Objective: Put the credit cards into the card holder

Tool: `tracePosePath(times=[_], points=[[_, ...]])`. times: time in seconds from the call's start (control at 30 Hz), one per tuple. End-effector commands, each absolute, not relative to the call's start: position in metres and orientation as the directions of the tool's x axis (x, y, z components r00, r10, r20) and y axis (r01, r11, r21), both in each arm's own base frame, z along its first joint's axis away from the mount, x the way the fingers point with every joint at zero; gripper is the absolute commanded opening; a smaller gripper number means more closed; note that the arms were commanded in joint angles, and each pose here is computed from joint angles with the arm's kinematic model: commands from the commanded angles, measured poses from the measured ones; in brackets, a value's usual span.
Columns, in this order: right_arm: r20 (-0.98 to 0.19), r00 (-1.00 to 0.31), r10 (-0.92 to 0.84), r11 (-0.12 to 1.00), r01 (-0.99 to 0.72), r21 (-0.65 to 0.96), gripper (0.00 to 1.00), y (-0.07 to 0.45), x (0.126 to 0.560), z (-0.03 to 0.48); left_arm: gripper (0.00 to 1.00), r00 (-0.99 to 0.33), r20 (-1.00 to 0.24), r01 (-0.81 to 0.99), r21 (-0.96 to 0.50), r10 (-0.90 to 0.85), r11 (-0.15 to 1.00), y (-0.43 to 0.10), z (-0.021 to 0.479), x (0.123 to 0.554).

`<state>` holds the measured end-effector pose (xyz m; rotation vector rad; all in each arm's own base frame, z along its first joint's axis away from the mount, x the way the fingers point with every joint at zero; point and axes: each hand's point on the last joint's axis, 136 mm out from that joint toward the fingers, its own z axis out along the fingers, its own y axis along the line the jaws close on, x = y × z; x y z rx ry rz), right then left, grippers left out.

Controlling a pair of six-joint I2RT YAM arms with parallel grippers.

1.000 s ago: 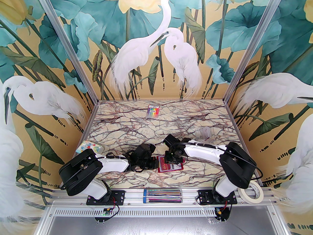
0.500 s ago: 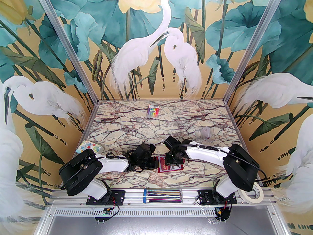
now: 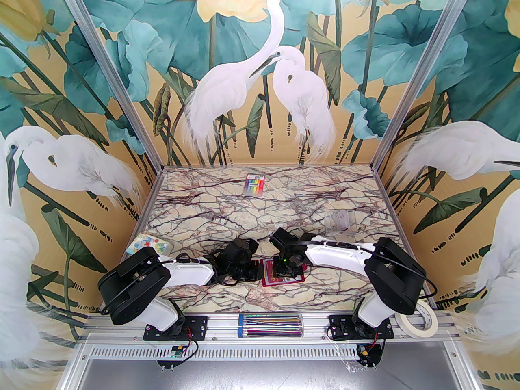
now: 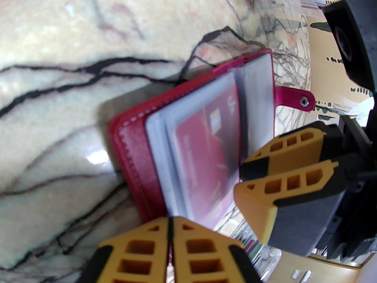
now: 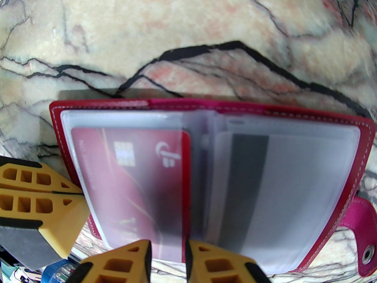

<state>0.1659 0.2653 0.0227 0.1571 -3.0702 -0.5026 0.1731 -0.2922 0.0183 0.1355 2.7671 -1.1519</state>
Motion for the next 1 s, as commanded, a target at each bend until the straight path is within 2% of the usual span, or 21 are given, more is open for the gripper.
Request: tracePosePath(times=[0.0,0.2,0.47,0.6,0.8,0.97], points=[[0.021,-0.992,-0.120,0.937,-0.106,0.334,0.26,0.271,0.162,0.020,0.09,-0.990,-0.138,0.122,-0.672,0.038,0.731,-0.287,0.004,0.165],[-0.001,-0.993,-0.116,0.932,-0.109,0.346,0.26,0.273,0.164,0.026,0.09,-0.990,-0.139,0.122,-0.675,0.037,0.728,-0.287,0.006,0.165],[-0.086,-0.992,-0.094,0.960,-0.113,0.257,0.29,0.254,0.177,0.041,0.09,-0.986,-0.165,0.133,-0.667,0.028,0.733,-0.284,0.014,0.168],[-0.095,-0.991,-0.095,0.972,-0.112,0.204,0.23,0.244,0.182,0.037,0.09,-0.984,-0.177,0.134,-0.666,0.020,0.734,-0.283,0.018,0.169],[-0.082,-0.991,-0.103,0.963,-0.120,0.241,0.14,0.254,0.183,0.030,0.15,-0.982,-0.186,0.135,-0.669,0.011,0.731,-0.282,0.022,0.170],[-0.087,-0.991,-0.105,0.962,-0.123,0.245,0.09,0.258,0.187,0.027,0.15,-0.981,-0.195,0.135,-0.677,0.001,0.723,-0.283,0.028,0.172]])
